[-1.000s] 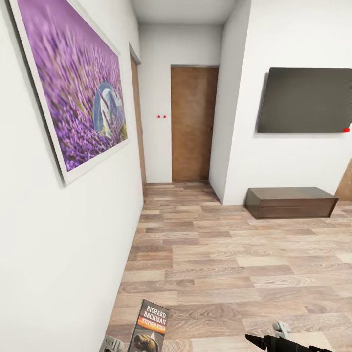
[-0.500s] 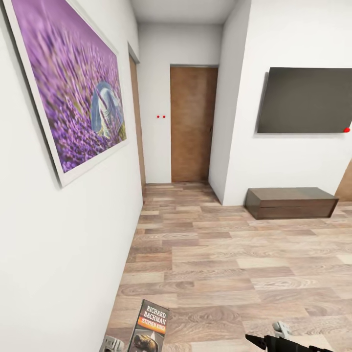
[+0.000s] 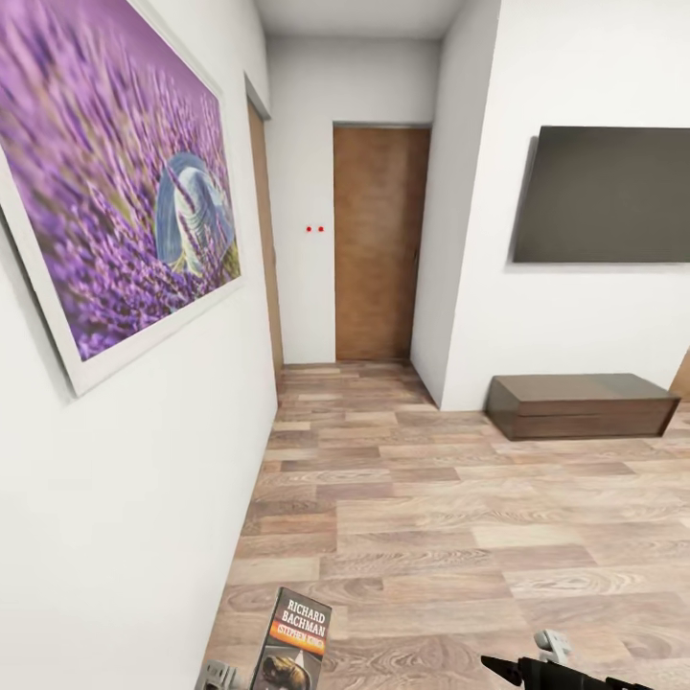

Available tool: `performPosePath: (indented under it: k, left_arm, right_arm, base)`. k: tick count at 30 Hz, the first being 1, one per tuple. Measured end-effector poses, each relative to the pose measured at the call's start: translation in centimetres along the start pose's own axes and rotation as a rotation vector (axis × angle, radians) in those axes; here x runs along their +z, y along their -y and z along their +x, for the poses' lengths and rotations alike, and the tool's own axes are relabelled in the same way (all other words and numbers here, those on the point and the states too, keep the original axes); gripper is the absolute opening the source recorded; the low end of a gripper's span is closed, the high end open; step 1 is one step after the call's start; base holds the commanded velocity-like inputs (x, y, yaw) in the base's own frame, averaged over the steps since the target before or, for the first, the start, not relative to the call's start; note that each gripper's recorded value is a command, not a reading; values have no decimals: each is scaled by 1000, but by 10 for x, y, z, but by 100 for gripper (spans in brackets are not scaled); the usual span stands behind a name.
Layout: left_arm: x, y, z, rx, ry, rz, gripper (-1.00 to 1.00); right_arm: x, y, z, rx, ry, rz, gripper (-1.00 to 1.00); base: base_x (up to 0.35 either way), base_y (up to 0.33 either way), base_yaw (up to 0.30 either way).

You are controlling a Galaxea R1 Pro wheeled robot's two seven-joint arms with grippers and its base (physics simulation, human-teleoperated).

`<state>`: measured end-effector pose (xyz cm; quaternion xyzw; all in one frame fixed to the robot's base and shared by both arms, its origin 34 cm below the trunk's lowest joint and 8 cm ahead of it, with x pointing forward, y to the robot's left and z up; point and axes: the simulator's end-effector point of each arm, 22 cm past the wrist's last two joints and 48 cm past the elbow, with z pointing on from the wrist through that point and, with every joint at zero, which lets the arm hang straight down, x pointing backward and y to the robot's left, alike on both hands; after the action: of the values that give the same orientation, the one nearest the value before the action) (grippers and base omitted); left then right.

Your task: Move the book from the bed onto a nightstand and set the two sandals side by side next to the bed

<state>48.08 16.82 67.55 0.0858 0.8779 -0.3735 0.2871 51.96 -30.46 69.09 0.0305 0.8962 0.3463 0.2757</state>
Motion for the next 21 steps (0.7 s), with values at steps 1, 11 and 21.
performPosePath:
  k: [1, 11, 21]
  left_arm:
    - [0, 0, 0, 0, -1, 0, -100]
    - [0, 0, 0, 1, -2, 0, -100]
    - [0, 0, 0, 3, 0, 1, -100]
  right_arm:
    - [0, 0, 0, 0, 0, -1, 100]
    - [0, -1, 0, 0, 0, -6, 100]
    - [0, -2, -1, -1, 1, -9, 100]
  base:
    - [330, 0, 0]
    - [330, 0, -37]
    - [315, 0, -178]
